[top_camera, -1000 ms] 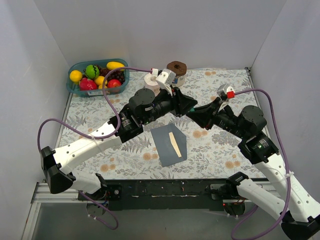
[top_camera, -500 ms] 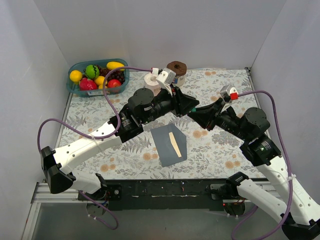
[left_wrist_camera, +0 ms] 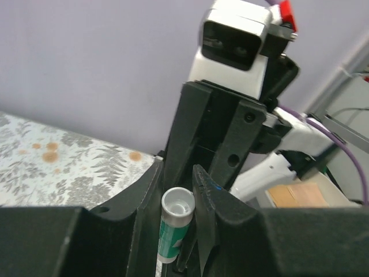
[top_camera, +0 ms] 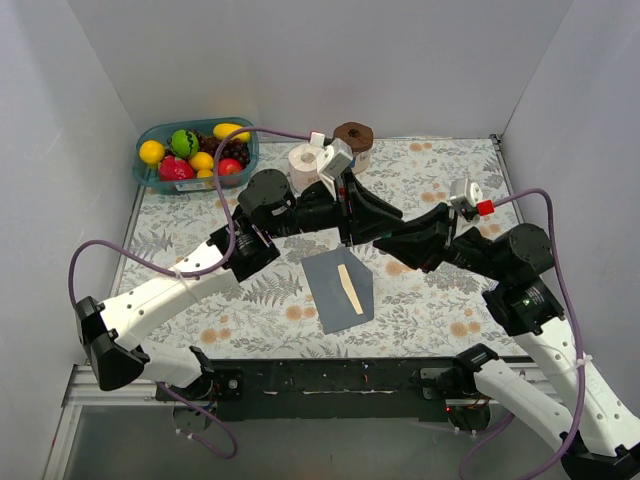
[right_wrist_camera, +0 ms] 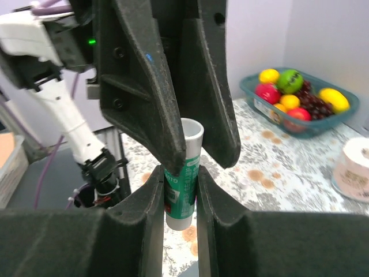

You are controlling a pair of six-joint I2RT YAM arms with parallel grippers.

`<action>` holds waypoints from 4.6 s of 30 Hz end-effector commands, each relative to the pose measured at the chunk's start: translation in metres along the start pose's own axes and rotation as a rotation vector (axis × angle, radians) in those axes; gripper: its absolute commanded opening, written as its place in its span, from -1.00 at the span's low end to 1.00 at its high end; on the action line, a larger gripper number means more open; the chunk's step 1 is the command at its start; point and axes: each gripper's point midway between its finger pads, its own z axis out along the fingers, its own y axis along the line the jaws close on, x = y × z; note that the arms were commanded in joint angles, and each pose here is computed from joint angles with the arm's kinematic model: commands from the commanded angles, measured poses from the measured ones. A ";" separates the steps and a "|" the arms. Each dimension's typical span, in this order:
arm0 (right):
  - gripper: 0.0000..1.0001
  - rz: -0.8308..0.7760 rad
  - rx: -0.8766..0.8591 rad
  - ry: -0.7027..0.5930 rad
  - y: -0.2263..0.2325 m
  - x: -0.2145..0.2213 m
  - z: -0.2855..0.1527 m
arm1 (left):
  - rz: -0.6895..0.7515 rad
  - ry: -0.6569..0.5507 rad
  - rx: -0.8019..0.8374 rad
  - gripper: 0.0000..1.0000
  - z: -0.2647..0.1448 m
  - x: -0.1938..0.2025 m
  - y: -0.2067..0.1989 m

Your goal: Place the letter into the envelope and seal it

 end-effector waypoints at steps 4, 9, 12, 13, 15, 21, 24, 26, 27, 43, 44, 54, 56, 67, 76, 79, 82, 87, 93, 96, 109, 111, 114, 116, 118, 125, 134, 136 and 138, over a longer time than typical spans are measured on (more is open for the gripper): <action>-0.97 -0.110 -0.215 -0.061 0.044 -0.017 -0.007 | 0.011 0.063 0.155 -0.18 -0.001 0.013 -0.033; -0.97 -0.086 0.089 -0.071 -0.008 -0.020 -0.004 | -0.006 -0.045 -0.089 0.46 -0.006 -0.007 0.006; -0.97 -0.058 0.253 -0.072 -0.036 -0.017 -0.009 | -0.042 -0.140 -0.321 0.47 -0.017 -0.023 0.042; -0.97 -0.052 0.282 -0.072 -0.041 -0.016 -0.010 | -0.054 -0.150 -0.368 0.47 -0.020 -0.023 0.050; -0.97 -0.041 0.340 -0.069 -0.052 -0.014 -0.013 | -0.065 -0.189 -0.441 0.47 -0.028 -0.027 0.061; -0.97 -0.026 0.360 -0.057 -0.058 -0.011 -0.011 | -0.092 -0.150 -0.461 0.36 -0.020 -0.018 0.070; -0.97 -0.027 0.360 -0.057 -0.058 -0.012 -0.010 | -0.105 -0.120 -0.463 0.33 -0.013 -0.009 0.074; -0.97 -0.026 0.362 -0.056 -0.058 -0.012 -0.011 | -0.103 -0.113 -0.462 0.33 -0.011 -0.007 0.075; -0.97 -0.024 0.362 -0.055 -0.058 -0.012 -0.011 | -0.101 -0.110 -0.460 0.33 -0.011 -0.006 0.075; -0.97 -0.005 0.318 -0.031 -0.052 -0.005 -0.006 | -0.077 -0.047 -0.483 -0.06 -0.008 0.008 0.084; -0.97 -0.006 0.318 -0.029 -0.053 -0.005 -0.006 | -0.075 -0.046 -0.484 -0.10 -0.007 0.008 0.085; -0.97 0.008 0.297 -0.017 -0.051 -0.001 -0.002 | -0.077 -0.006 -0.431 -0.47 -0.001 0.017 0.079; -0.97 0.006 0.297 -0.019 -0.051 -0.002 -0.003 | -0.076 -0.003 -0.429 -0.56 -0.001 0.018 0.079; -0.97 -0.022 0.268 -0.027 -0.044 -0.006 -0.004 | -0.039 0.020 -0.366 -1.00 0.000 0.019 0.069; -0.97 -0.130 -0.077 -0.076 0.020 -0.016 -0.005 | 0.070 0.095 0.072 -1.00 0.000 0.019 -0.011; -0.97 -0.167 -0.164 -0.113 0.040 -0.024 -0.011 | 0.091 0.111 0.161 -1.00 -0.006 0.018 -0.027; -0.97 -0.188 -0.239 -0.117 0.056 -0.026 -0.015 | 0.104 0.139 0.284 -1.00 -0.015 0.019 -0.048; -0.97 -0.194 -0.270 -0.115 0.061 -0.030 -0.015 | 0.111 0.160 0.366 -0.57 -0.022 0.018 -0.059; -0.97 -0.130 0.043 -0.121 0.004 -0.035 -0.006 | 0.098 0.054 0.170 0.68 -0.020 0.000 -0.030; -0.97 -0.072 0.178 -0.091 -0.022 -0.032 -0.003 | 0.059 -0.035 0.010 0.70 -0.024 -0.015 -0.002; -0.97 -0.026 0.239 -0.057 -0.040 -0.018 0.001 | -0.162 -0.134 -0.126 0.53 -0.031 -0.015 0.041; -0.97 -0.021 0.241 -0.050 -0.041 -0.016 0.001 | -0.178 -0.117 -0.116 0.50 -0.027 -0.010 0.043; -0.97 -0.012 0.242 -0.039 -0.042 -0.012 0.002 | -0.183 -0.109 -0.120 0.43 -0.023 -0.011 0.045; -0.97 -0.006 0.241 -0.032 -0.043 -0.010 0.004 | -0.186 -0.102 -0.117 0.40 -0.020 -0.011 0.045; -0.97 0.002 0.243 -0.027 -0.044 -0.008 0.004 | -0.186 -0.097 -0.128 0.37 -0.018 -0.010 0.049; -0.97 0.000 0.246 -0.027 -0.045 -0.007 0.004 | -0.147 -0.078 -0.237 0.25 -0.016 -0.006 0.062; -0.97 0.009 0.249 -0.016 -0.048 -0.003 0.006 | -0.067 -0.050 -0.315 0.11 -0.011 -0.003 0.068; -0.97 0.009 0.251 -0.013 -0.049 -0.002 0.006 | -0.050 -0.034 -0.319 0.03 -0.008 0.000 0.069; -0.97 0.010 0.258 -0.012 -0.050 -0.001 0.006 | -0.037 -0.023 -0.325 -0.03 -0.006 0.000 0.069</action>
